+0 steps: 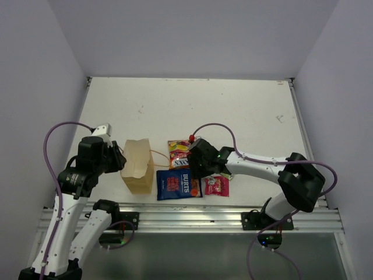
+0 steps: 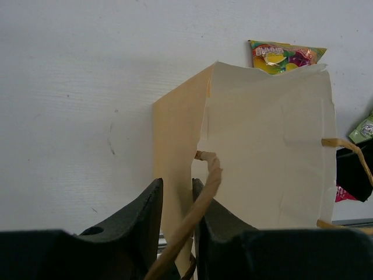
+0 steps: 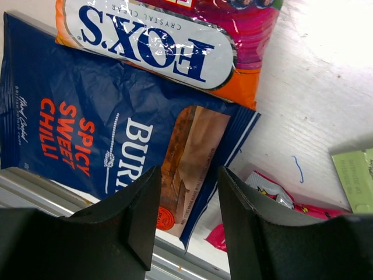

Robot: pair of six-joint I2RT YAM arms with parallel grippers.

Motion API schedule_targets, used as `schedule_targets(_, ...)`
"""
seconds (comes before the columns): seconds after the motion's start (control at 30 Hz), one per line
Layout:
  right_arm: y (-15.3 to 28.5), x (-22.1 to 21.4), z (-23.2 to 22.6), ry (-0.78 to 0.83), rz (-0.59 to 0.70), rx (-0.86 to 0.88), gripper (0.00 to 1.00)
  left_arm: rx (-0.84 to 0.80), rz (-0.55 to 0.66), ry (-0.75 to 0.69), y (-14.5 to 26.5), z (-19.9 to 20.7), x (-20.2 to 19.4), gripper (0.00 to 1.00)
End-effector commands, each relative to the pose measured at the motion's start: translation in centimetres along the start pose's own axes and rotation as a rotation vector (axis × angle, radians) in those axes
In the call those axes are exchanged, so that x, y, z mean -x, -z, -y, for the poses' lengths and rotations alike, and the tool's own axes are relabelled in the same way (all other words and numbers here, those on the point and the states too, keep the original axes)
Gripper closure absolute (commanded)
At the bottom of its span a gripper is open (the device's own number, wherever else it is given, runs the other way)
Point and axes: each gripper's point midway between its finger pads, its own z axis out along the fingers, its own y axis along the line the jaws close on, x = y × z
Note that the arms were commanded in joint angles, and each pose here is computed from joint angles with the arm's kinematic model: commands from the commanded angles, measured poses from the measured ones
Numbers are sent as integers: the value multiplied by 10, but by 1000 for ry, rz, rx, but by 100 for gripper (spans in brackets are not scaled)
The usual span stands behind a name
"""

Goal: Place the snacks into the paper bag

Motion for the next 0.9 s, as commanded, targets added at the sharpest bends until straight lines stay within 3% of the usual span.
schedule_targets(0.0,-13,-4,-7,-13,-12,30,52,-29,30,-33,1,4,6,71)
schedule_targets(0.2,-16,-9,4,-27,-32,-34,53,-32,26,-43,-1,3,3,73)
schedule_targets(0.33,-8,-5,11,-42,-1,-71,52,-41,29,-45,-1,5,3,84)
schedule_targets(0.53,-12,-11,18,-55,-23,-107,50,-52,25,-54,-2,7,1,89)
schedule_targets(0.77,-32,-22,7,-49,-107,-69,46,-60,25,-62,-2,9,1,89)
schedule_targets(0.87,-35,-25,5,-44,-124,-56,51,-58,29,-64,-1,9,2,94)
